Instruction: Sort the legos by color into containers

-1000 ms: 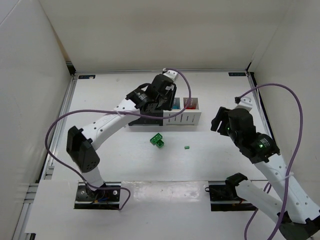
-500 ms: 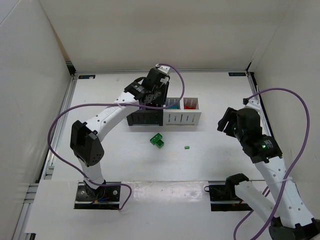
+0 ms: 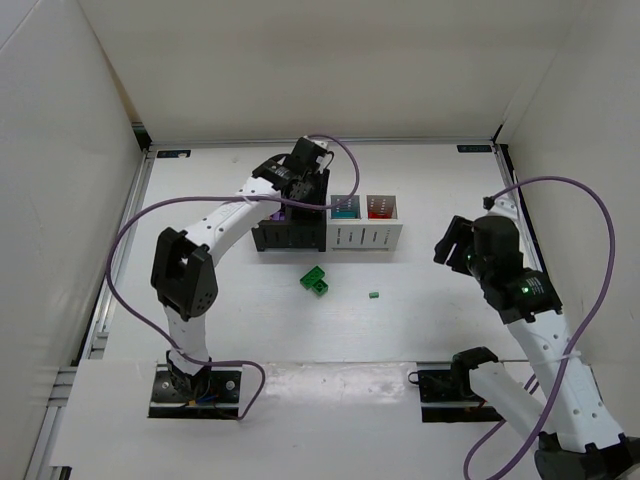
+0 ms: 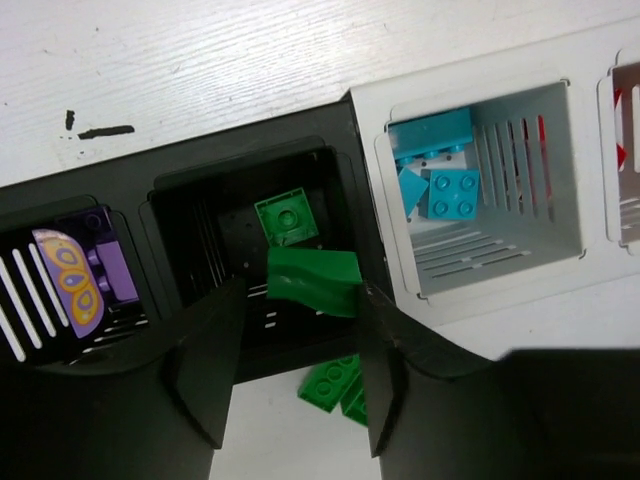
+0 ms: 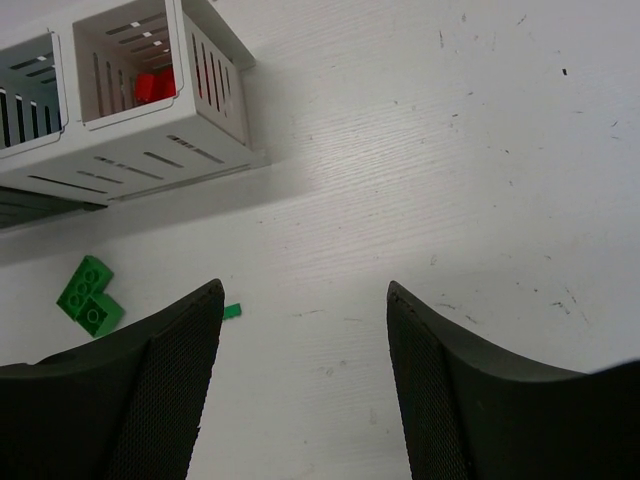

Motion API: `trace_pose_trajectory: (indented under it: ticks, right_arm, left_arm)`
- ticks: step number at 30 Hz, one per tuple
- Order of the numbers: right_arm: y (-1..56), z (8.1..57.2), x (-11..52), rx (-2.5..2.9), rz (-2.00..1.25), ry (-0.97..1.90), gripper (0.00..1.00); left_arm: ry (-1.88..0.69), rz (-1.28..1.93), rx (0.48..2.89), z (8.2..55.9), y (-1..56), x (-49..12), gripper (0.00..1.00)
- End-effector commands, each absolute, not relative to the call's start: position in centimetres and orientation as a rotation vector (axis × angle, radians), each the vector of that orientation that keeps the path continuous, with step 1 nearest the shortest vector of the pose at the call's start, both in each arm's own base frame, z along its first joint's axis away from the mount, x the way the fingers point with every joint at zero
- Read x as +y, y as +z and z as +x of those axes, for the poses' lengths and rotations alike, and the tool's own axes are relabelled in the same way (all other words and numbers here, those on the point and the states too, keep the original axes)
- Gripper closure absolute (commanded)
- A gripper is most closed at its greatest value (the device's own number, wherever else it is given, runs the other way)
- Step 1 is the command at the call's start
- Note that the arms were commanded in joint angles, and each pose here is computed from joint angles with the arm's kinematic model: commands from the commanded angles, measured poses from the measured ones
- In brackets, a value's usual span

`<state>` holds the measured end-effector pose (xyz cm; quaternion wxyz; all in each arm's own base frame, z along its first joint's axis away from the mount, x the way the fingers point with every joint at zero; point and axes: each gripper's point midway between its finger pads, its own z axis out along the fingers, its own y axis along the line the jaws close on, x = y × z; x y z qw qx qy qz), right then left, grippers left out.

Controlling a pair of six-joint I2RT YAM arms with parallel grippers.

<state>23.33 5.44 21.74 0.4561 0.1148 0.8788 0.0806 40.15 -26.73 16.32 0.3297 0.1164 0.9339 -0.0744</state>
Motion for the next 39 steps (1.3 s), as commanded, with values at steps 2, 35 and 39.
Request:
trace_pose_trajectory:
  ticks: [2,35,39]
  right_arm:
    - [21.8,23.7,5.8,2.154,0.249,0.210,0.31]
    - [5.4,23.1,21.5,2.535,-0.208,0.112,0.44]
    - [4.1,23.0,20.9,2.563,-0.169,0.073,0.44]
  left_arm:
    - [-0.219,0.285,2.403,39.7,18.9,-26.5,0.32]
    - [-0.269,-0.115,2.488,16.4,16.9,-11.4,0.00]
    - [-0.299,-0.121,2.457,15.8,17.7,-10.9,0.00]
